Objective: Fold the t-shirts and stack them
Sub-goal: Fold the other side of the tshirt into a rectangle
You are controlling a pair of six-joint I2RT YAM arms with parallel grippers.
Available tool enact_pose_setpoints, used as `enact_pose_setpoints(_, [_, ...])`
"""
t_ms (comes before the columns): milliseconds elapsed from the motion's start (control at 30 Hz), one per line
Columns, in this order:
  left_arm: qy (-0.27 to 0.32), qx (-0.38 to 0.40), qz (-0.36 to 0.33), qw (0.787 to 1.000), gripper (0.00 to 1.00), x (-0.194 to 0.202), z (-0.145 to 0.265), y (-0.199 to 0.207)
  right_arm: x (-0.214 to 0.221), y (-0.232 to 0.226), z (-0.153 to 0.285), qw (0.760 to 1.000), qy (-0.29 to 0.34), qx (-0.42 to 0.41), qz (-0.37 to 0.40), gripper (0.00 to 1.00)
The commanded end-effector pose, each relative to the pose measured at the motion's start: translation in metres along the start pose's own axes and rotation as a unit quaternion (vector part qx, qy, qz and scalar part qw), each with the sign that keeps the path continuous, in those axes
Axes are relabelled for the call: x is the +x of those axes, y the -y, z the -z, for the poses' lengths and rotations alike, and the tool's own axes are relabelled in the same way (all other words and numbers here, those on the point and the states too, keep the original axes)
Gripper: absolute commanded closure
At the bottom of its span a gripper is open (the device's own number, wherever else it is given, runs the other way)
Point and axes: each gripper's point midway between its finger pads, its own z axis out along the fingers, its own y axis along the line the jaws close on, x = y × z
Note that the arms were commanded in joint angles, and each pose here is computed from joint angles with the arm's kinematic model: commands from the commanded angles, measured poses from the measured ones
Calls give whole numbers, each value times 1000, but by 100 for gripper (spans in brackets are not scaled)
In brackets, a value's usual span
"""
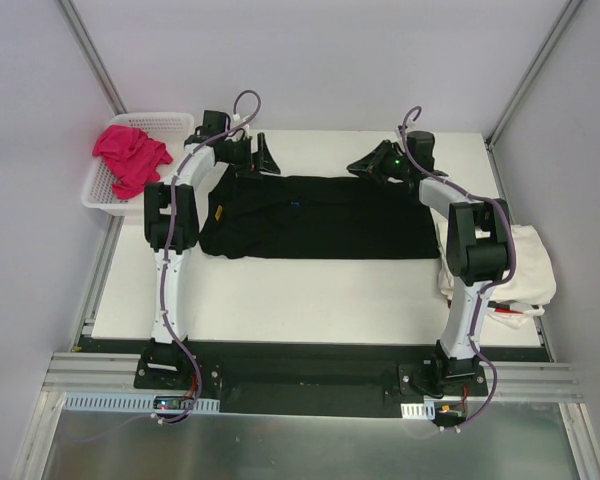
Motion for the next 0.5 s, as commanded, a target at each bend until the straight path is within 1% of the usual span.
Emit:
enact_pose_setpoints(0, [-7, 10, -8, 1000, 13, -1, -5, 7, -17, -41, 25, 998, 29, -45, 29, 82])
enact_pose_setpoints(233, [-39, 11, -1, 999, 13, 21, -18, 7, -24, -43, 31, 997, 39, -53, 27, 82])
enact_pose_setpoints(467, [-49, 19, -2, 999, 17, 28, -24, 14, -25, -41, 30, 998, 38, -55, 21, 82])
